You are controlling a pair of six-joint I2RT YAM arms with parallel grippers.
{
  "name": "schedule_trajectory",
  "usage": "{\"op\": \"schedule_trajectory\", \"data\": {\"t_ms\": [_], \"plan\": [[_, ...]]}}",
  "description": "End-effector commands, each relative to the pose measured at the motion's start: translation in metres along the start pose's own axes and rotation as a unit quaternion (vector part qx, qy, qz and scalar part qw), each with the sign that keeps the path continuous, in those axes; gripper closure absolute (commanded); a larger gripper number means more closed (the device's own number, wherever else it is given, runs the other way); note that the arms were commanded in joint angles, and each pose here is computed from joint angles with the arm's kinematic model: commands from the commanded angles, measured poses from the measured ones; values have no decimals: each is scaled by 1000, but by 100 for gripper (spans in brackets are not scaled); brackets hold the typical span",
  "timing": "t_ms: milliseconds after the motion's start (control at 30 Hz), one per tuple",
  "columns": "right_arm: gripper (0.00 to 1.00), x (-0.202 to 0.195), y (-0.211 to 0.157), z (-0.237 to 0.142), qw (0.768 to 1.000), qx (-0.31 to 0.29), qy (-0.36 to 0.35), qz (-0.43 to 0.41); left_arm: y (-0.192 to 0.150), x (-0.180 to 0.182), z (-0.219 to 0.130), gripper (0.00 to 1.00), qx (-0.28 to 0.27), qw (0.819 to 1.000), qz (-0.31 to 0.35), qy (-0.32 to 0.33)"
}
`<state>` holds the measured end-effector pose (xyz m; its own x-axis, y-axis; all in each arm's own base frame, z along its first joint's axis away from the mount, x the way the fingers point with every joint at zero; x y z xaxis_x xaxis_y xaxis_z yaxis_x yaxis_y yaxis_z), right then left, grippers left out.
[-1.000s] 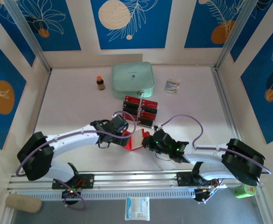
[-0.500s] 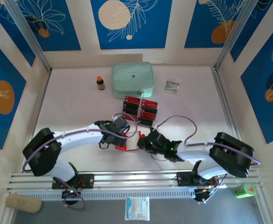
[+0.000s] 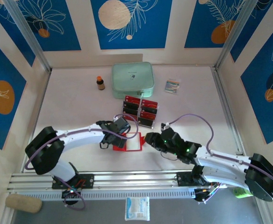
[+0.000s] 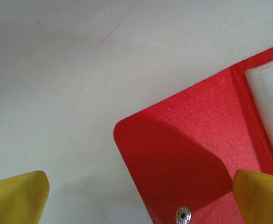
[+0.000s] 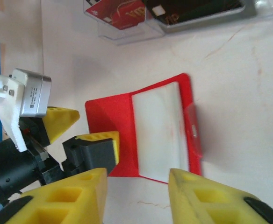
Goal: Put the credit cards into the card holder
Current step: Open the card holder at the bottom-center of the table.
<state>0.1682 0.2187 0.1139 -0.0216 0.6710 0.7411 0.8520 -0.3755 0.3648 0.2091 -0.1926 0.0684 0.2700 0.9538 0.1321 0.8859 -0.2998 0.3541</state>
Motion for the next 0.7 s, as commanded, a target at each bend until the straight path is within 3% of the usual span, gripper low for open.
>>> {"op": "schedule_trajectory", "data": {"t_ms": [0, 133, 300, 667], "plan": [[69, -8, -5, 0, 999, 38, -30, -13, 4, 1, -4, 0, -7, 1000, 15, 8], [80, 9, -5, 16, 996, 71, -22, -41, 7, -1, -6, 0, -12, 1000, 13, 2], [86, 24, -7, 39, 993, 96, -28, -64, 11, -5, -5, 0, -14, 1000, 14, -4], [93, -40, -9, 57, 988, 100, -115, 3, 23, -10, -3, 0, -15, 1000, 17, -22]]}}
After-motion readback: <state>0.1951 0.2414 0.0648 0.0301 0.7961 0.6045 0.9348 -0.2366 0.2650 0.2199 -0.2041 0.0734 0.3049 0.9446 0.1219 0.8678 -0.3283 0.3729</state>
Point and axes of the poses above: each hand's point on the last joint's axis, 136 mm out from that joint toward the fingers, its own z axis out along the fingers, its own x axis along the line the jaws close on, y = z × x, the point moved 3 cm from there along -z, back along the fingers, and after that the axes turned 7 degrees about -z, right-handed, at the moved point
